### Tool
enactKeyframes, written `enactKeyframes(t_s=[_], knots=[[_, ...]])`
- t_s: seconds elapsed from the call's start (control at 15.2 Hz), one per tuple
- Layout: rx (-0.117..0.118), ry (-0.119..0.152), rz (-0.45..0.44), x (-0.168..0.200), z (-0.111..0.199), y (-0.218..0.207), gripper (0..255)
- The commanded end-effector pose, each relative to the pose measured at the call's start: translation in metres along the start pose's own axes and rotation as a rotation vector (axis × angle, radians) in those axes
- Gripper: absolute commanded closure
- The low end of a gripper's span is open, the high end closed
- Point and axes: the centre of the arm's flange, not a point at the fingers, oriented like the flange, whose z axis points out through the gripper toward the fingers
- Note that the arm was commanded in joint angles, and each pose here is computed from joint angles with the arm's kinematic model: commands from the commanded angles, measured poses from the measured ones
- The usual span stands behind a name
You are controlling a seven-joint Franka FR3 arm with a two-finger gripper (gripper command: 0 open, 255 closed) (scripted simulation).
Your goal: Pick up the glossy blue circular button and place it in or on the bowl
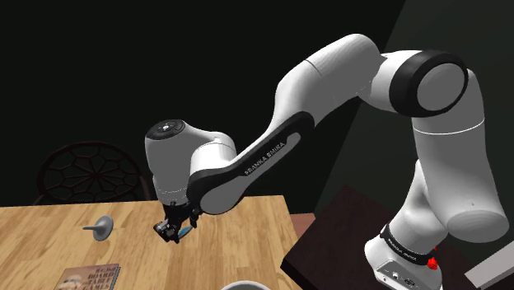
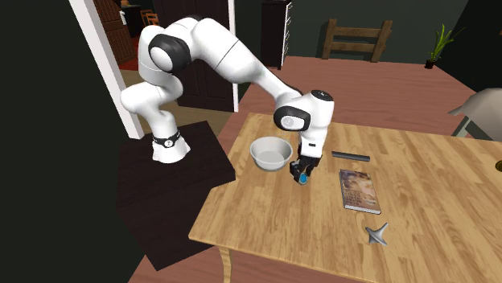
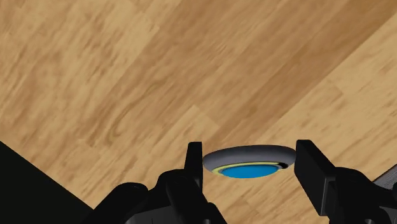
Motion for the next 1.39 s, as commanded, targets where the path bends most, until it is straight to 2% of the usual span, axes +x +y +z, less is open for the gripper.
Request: enactKeyframes(t_s=[0.0,1.32], knots=[[0.0,0.0,0.0,0.0,-0.006,0.0,255],[0.0,0.0,0.0,-0.26,-0.002,-0.044,255]])
